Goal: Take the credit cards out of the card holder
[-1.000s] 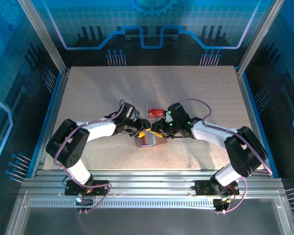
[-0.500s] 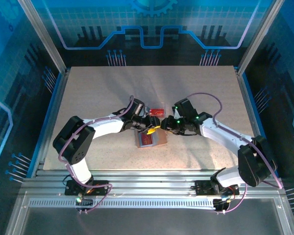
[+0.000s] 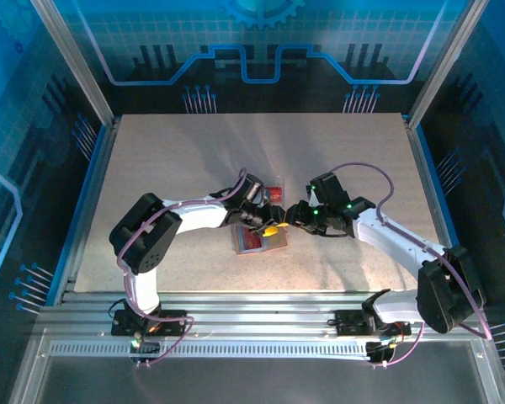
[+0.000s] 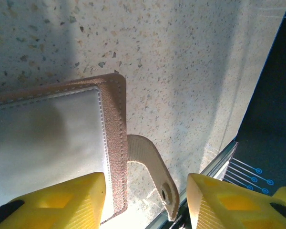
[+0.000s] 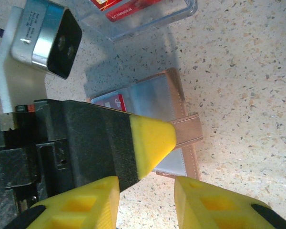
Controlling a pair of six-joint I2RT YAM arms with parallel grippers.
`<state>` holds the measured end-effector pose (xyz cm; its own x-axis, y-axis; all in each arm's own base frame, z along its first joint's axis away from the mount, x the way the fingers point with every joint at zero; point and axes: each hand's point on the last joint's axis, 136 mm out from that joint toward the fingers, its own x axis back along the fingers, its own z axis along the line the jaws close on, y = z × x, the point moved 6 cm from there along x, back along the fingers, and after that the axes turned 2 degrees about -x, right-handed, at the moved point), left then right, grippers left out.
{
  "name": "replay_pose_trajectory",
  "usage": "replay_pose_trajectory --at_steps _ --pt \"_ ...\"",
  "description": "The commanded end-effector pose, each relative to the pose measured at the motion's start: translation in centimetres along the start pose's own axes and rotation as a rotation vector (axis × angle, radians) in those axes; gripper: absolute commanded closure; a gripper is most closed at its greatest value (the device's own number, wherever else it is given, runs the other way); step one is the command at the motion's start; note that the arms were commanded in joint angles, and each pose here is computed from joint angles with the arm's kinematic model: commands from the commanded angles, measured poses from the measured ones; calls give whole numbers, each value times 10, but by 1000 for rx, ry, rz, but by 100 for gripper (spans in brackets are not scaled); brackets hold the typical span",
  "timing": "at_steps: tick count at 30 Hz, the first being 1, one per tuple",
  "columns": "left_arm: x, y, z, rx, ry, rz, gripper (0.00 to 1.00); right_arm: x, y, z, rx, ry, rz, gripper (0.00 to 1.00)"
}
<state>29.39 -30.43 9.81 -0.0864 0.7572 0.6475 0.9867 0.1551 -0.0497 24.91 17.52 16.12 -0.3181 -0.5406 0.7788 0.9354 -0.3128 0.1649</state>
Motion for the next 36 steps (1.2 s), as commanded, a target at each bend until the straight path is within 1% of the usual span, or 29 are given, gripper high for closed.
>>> replay_pose_trajectory --at_steps 1,5,10,17,26,36 --pt "-3 -8 2 10 31 37 49 -2 0 -7 -4 -14 7 64" --pt "-1 -13 3 5 21 50 45 -3 0 -6 -7 -7 9 64" --pt "9 -15 -1 -19 30 21 42 -4 0 -5 -14 4 11 64" --pt "19 -23 8 -16 67 15 42 -8 -1 -6 -23 8 28 64" --pt "19 -29 23 -19 150 31 42 -10 -1 -4 -25 18 33 64" --pt "24 -37 34 -19 204 46 41 -10 0 0 -21 26 30 64"
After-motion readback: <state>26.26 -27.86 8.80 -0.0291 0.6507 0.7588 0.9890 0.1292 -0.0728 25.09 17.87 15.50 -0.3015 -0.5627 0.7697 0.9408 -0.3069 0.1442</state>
